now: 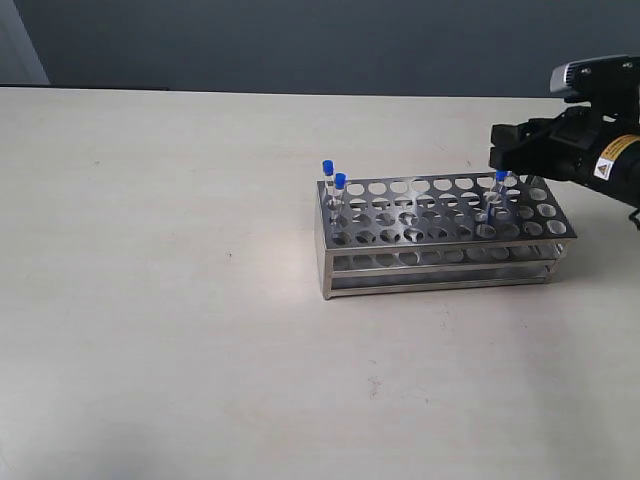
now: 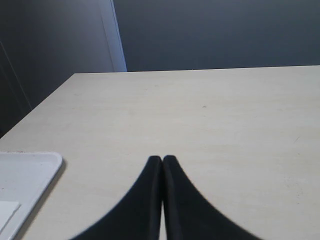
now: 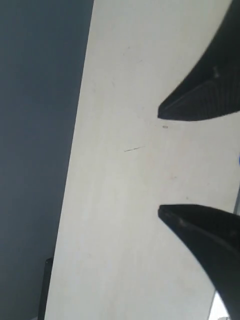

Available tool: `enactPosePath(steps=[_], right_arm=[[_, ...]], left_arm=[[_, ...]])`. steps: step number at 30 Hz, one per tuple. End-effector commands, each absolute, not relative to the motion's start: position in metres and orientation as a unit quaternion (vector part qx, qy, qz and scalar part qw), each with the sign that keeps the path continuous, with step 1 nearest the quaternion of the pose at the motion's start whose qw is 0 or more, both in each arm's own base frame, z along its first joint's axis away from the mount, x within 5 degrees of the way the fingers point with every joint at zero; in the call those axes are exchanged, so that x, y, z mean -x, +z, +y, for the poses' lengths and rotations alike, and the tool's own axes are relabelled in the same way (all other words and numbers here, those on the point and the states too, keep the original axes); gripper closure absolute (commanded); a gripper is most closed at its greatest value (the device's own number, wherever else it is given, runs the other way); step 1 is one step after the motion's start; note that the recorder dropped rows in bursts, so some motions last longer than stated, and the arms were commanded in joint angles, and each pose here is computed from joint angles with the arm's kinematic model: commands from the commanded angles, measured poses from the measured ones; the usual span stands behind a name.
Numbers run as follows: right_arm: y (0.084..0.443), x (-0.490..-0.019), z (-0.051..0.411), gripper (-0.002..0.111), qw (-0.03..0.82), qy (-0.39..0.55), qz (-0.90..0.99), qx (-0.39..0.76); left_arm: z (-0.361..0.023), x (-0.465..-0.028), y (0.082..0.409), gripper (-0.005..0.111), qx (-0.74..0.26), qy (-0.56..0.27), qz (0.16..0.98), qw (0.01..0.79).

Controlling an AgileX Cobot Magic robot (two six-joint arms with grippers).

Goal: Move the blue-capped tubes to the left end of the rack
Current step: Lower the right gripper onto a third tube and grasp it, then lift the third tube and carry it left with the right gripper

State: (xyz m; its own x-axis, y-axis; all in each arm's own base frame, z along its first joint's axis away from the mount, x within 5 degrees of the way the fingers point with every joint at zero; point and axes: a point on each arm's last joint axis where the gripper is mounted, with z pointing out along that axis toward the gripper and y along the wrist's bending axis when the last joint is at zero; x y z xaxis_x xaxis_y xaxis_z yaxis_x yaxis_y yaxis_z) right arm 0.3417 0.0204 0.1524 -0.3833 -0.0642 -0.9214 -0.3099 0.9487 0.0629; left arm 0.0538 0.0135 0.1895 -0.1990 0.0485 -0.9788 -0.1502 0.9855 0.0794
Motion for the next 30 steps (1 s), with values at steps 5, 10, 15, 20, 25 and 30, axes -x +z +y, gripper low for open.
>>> enactPosePath(steps=[5,10,15,20,25,30], right_arm=[[0.140,-0.353,0.020,0.070,0.536,0.116,0.828,0.121],[0.139,-0.353,0.019,0.109,0.531,0.124,0.832,0.106],[0.143,-0.352,0.019,0.107,0.533,0.126,0.831,0.100],[0.159,-0.351,0.019,0.107,0.551,0.123,0.819,0.104],[0.166,-0.350,0.019,0.107,0.560,0.122,0.812,0.105],[0.172,-0.349,0.018,0.107,0.559,0.113,0.815,0.105]], left_arm=[[0.013,-0.054,0.190,0.106,0.030,0.077,0.766,0.638],[0.013,-0.054,0.190,0.106,0.030,0.077,0.766,0.638],[0.013,-0.054,0.190,0.106,0.031,0.077,0.766,0.637],[0.013,-0.054,0.190,0.106,0.031,0.077,0.766,0.637],[0.013,-0.054,0.190,0.106,0.031,0.077,0.766,0.637],[0.013,-0.054,0.190,0.106,0.031,0.077,0.766,0.637]])
